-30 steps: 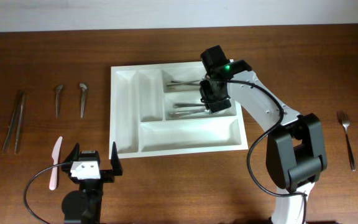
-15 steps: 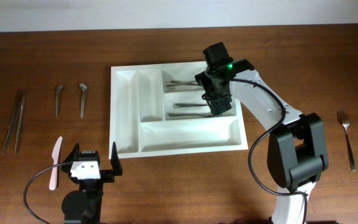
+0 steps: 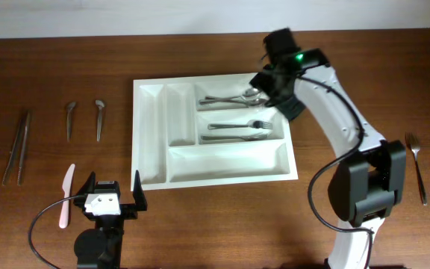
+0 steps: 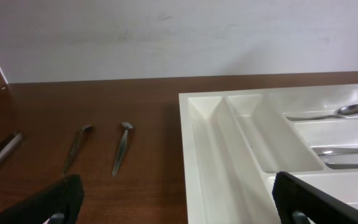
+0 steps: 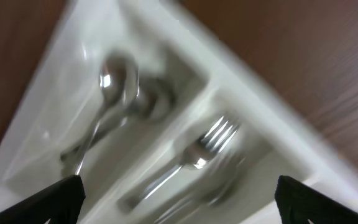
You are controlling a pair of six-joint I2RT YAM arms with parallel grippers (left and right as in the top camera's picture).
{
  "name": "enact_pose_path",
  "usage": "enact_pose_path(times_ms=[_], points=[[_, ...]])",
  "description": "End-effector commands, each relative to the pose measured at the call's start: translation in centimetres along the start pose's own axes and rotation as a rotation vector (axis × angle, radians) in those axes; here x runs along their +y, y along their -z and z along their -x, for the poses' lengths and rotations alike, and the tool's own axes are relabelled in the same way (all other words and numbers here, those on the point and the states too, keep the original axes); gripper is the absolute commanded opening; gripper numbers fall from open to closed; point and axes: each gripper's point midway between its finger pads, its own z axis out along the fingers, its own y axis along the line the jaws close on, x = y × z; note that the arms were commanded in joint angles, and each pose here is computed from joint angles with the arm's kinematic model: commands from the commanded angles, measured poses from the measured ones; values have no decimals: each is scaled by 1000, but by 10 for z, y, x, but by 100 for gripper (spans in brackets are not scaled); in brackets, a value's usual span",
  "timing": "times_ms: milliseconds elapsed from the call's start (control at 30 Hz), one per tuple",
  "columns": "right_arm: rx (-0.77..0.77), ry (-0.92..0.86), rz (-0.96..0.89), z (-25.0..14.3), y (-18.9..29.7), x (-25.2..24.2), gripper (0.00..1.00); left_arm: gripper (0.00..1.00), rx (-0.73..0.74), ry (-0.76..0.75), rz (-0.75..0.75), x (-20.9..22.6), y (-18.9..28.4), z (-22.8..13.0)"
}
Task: Pack container
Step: 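Move the right gripper right to the last silver fork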
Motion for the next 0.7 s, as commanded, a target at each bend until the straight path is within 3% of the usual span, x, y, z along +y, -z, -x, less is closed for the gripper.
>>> enact_pose_path(times_ms=[0, 233, 433, 667], points=[[-226, 252, -48, 57, 58, -12, 99, 99, -1, -15, 1, 1, 0, -1], [-206, 647, -247, 86, 98, -62, 99, 99, -2, -15, 1, 1, 0, -1], [-79, 978, -407, 102, 103, -111, 99, 99, -2, -15, 1, 1, 0, -1], [73, 1029, -446, 113, 107, -166, 99, 99, -2, -15, 1, 1, 0, -1]])
